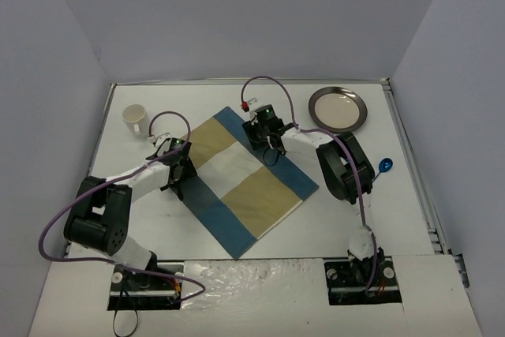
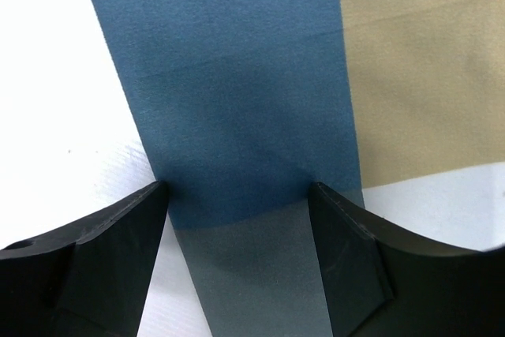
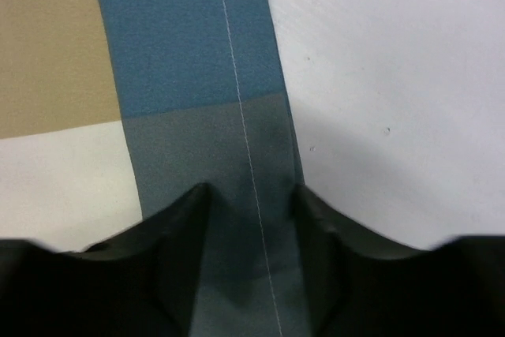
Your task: Set the dinner table for one person
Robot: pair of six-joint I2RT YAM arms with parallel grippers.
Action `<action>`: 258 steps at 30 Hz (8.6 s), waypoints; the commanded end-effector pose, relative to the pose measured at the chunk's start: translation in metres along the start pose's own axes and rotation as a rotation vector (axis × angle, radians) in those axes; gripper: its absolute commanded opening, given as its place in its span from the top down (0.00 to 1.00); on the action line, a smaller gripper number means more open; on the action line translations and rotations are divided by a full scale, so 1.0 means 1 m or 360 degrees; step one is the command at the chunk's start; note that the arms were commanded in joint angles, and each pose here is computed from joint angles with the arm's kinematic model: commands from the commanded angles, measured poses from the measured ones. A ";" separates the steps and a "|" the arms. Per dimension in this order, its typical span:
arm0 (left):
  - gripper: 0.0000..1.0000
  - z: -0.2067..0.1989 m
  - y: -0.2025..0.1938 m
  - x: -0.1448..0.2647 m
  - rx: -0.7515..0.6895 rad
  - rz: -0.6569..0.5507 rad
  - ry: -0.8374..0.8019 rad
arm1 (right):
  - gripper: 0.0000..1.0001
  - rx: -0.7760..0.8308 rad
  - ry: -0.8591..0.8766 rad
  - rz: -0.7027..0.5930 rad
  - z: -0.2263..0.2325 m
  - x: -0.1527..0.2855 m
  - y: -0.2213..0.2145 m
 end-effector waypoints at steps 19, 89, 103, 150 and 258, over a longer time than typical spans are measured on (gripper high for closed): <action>0.37 -0.007 0.075 -0.039 0.0019 0.0096 0.0138 | 0.71 -0.0139 -0.0265 -0.0082 -0.041 -0.018 0.026; 0.40 0.027 0.026 -0.031 0.0296 0.0067 0.0113 | 0.53 -0.1087 -0.0283 0.0216 -0.032 0.166 -0.156; 0.38 0.009 0.065 0.002 0.0304 -0.0063 -0.0025 | 0.14 -0.1059 -0.0224 -0.0257 -0.049 0.208 -0.069; 0.03 0.053 0.079 0.176 -0.0395 -0.0635 -0.0667 | 0.22 -0.1956 -0.0540 -0.0704 -0.316 0.126 -0.103; 0.03 0.057 0.094 0.170 -0.0178 -0.0608 -0.0463 | 0.19 -0.0945 0.0260 -0.0216 -0.019 0.112 0.011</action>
Point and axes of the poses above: each gripper's point midway between its finger pads, its own x axis back along the fingers, its own z axis along the line the jaws close on, y = z × x, the point moved 5 cm from there along x, back along the fingers, and after that the axes turned 5 degrees about x, right-handed, at the moved point
